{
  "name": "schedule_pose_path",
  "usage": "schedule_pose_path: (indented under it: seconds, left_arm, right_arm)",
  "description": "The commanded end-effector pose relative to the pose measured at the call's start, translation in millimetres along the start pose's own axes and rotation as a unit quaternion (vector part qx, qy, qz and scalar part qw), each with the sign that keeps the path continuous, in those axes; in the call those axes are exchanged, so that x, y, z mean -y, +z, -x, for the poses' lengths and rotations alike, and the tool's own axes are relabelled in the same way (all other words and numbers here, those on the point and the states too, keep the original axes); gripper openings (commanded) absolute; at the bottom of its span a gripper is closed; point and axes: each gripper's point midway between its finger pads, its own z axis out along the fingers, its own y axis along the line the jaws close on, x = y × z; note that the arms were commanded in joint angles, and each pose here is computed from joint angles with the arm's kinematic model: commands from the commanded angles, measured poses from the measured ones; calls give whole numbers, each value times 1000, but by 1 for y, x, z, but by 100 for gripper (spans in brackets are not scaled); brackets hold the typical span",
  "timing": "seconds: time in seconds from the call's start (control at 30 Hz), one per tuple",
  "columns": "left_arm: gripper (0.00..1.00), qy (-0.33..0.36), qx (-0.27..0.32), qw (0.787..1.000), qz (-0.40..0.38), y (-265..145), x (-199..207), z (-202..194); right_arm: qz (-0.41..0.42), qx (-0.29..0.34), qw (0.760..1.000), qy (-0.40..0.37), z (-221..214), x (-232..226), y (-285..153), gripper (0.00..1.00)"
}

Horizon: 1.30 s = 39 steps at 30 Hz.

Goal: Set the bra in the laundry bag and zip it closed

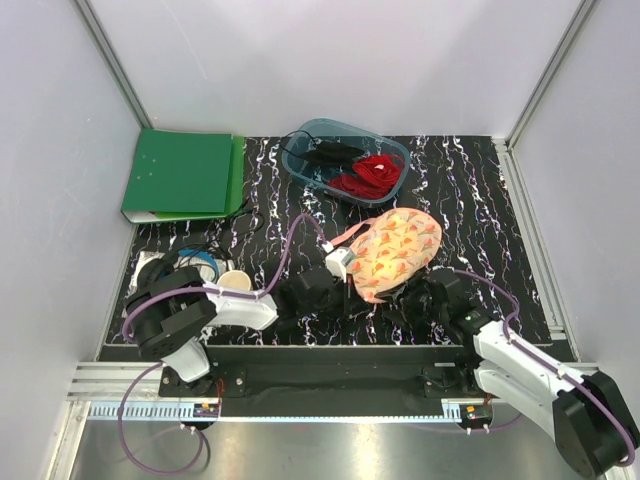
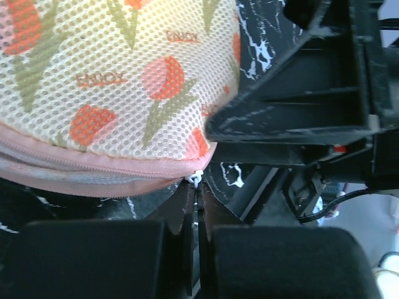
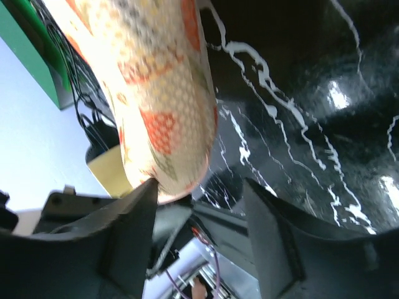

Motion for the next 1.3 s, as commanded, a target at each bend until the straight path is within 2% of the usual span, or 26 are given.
schedule_pose_path:
  seconds: [0.0,0.07,0.1,0.17,0.2,0.3,0.43,0.6,0.7,0.77,0.8,0.87,0.9,0.97,1.07,1.1,1.13,1.2,1.23,1.27]
  left_arm:
    - [0,-4,23,998,-56,6,33,16]
    - [0,-8,19,998,-58,8,32,13]
    - [0,-10,15,998,-59,8,32,11]
    - [0,-10,12,998,-60,9,31,9]
    - [0,-9,15,998,-56,9,29,10]
    - [0,-19,23,1000,-8,2,0,18]
    - [0,-48,11,996,68,-19,-66,21]
    - [0,-34,0,993,117,-40,-112,39]
    - [0,1,-3,993,120,-47,-112,47]
    - [0,19,-2,995,100,-52,-101,50]
    - [0,18,-3,995,93,-54,-97,47]
    - [0,15,-7,997,78,-60,-84,35]
    - [0,12,-13,997,76,-63,-82,23]
    - [0,0,-15,998,56,-65,-63,10]
    - [0,-29,-18,999,32,-63,-46,-8]
    - [0,-31,-14,999,24,-60,-42,-10]
    - [0,-37,-16,999,22,-57,-40,-12]
    - [0,-51,-23,998,7,-48,-30,-19]
    - [0,-56,-22,998,0,-44,-25,-19]
    - [0,-69,-26,997,-11,-41,-19,-21]
  right_arm:
    - [17,42,999,24,15,-11,6,60]
    - [14,54,998,28,20,-7,8,53]
    - [11,58,998,29,21,-5,9,39]
    - [5,61,998,28,22,0,11,24]
    - [3,61,998,28,23,3,11,10]
    - [-2,60,998,19,22,11,11,1]
    - [-21,26,999,-4,12,28,8,0]
    - [-28,-21,999,-32,-2,38,2,0]
    - [-31,-56,994,-83,-10,31,0,0]
    - [-19,-89,984,-152,-16,11,-2,0]
    - [-45,-107,980,-163,-18,17,3,0]
    - [-52,-122,967,-216,-15,2,4,0]
    - [-75,-125,966,-216,-9,7,8,0]
    - [-68,-114,963,-236,2,-11,13,0]
    - [-83,-108,964,-230,13,-17,20,16]
    - [-92,-108,964,-227,14,-14,20,25]
    - [-97,-109,967,-211,12,-10,19,41]
    - [-96,-101,968,-209,7,-6,12,52]
    - [-110,-93,967,-209,5,3,8,61]
    - [-106,-88,963,-231,-5,1,0,67]
